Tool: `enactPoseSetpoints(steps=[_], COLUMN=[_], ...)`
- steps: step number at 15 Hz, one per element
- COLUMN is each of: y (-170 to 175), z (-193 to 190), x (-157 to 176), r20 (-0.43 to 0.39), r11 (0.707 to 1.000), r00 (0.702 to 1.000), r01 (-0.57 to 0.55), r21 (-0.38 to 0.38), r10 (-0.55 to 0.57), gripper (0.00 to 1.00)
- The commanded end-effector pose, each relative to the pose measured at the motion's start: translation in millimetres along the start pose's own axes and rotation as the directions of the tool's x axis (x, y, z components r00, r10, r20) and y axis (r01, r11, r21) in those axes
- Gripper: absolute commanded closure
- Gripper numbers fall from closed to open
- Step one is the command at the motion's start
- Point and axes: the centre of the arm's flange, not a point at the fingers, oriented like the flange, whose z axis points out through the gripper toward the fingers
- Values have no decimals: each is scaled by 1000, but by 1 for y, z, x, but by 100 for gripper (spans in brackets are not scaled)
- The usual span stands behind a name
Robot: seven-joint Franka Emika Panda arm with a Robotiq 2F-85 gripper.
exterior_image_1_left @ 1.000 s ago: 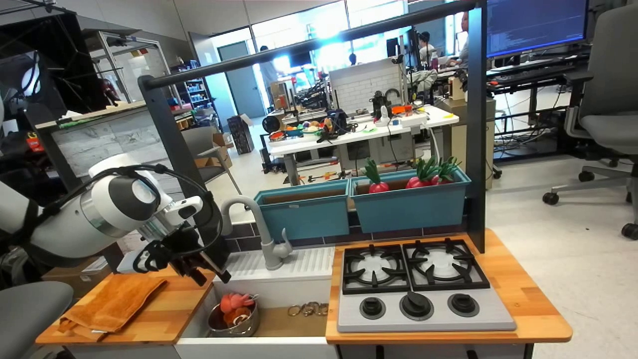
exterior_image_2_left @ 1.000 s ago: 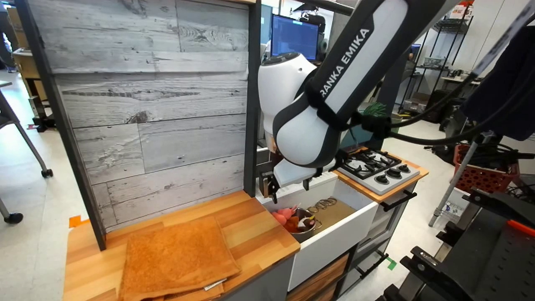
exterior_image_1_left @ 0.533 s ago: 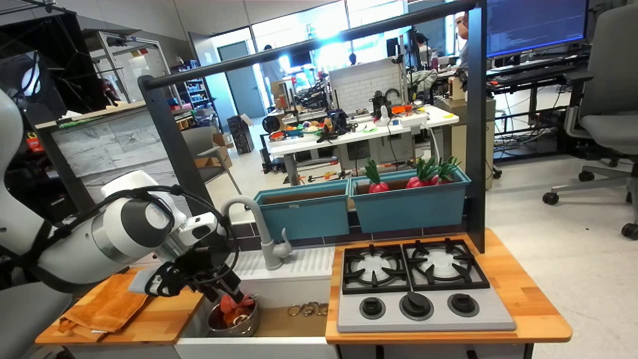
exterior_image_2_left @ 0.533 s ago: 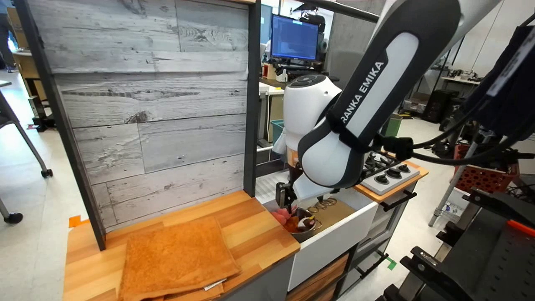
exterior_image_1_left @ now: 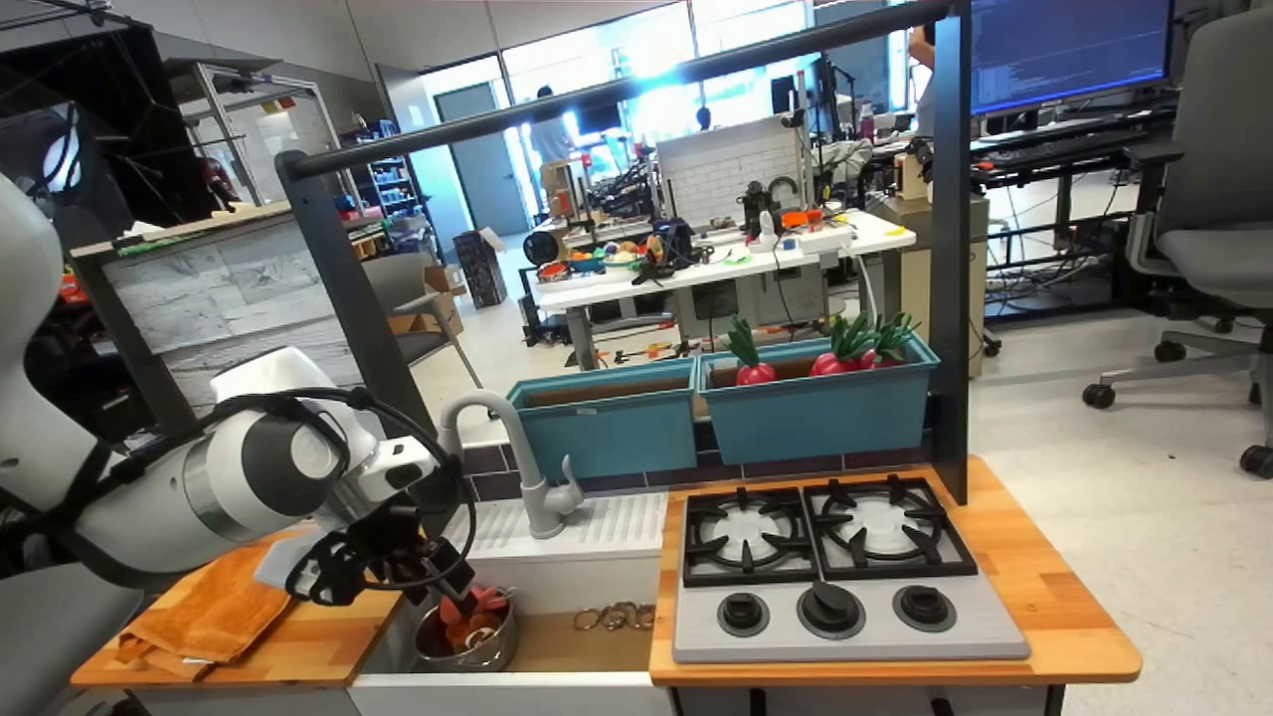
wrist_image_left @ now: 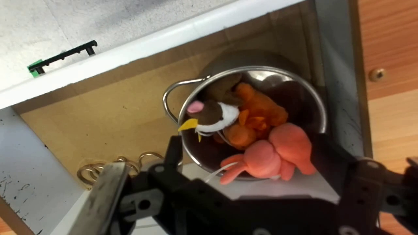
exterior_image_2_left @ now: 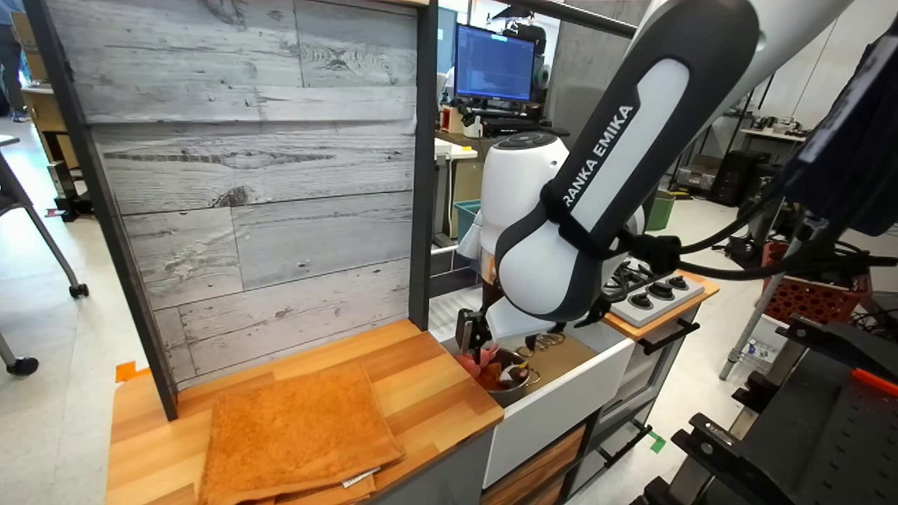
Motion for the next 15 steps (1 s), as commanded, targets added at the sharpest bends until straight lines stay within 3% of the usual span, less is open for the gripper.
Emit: enactPoseSetpoints(steps=[1,8,9,11,15], y=[-13,-28,-30,-35,-41], z=[11,48,52,48,41], x=[17,37,36,39,36], r20=[-59,-80,-81,-95,-80], r11=[1000,998,998,998,999], r00=[998,997,997,995,996], r01=[2,9,17,21,28], r21=[-15,-59,-59,-51,-44], r10=[-3,-13,-22,-26,-32], gripper=[0,2,21,31,61])
